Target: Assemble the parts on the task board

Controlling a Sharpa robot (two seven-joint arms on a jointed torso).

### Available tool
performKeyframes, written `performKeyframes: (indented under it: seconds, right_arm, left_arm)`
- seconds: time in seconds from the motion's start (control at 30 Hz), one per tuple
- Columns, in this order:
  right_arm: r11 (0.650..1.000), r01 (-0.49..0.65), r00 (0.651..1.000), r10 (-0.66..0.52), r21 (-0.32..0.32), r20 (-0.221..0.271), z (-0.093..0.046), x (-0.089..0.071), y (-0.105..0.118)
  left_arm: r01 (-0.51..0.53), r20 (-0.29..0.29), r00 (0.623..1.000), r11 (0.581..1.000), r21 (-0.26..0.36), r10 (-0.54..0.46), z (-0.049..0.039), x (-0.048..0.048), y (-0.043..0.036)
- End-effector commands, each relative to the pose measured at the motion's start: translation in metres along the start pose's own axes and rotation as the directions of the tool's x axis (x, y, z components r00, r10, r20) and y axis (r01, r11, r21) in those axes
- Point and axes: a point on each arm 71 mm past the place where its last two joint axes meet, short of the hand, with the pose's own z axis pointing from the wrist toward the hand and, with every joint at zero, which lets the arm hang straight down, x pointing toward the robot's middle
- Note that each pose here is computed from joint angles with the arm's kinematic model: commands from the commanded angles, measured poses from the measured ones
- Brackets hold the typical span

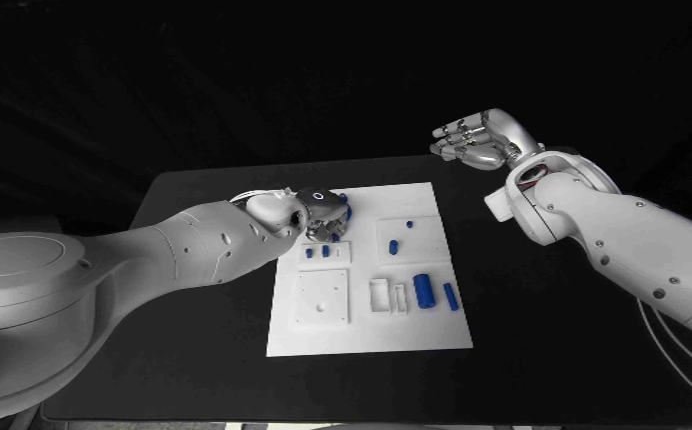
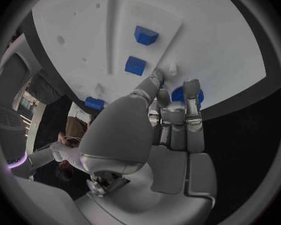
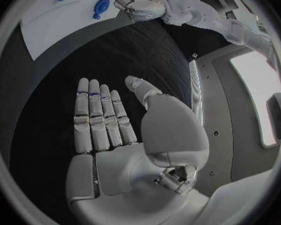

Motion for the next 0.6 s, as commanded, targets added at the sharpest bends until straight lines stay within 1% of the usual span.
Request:
performKeyframes:
  seconds: [0.03,0.33,0.6]
  right_arm:
    - [1.0,0.005,1.0,-0.005,-0.014,-0.014,-0.0001,0.0013,0.0012]
    - [1.0,0.005,1.0,-0.005,-0.014,-0.014,-0.0002,0.0013,0.0012]
    - [1.0,0.005,1.0,-0.005,-0.014,-0.014,-0.0003,0.001,0.001]
  left_arm:
    - [-0.002,-0.041,0.999,0.999,0.034,0.003,0.0008,0.0059,-0.0061]
    - [0.0,-0.069,0.998,1.0,0.005,0.001,0.002,0.0075,-0.0043]
    - [-0.012,-0.088,0.996,1.0,-0.017,0.01,0.0037,0.0081,-0.0043]
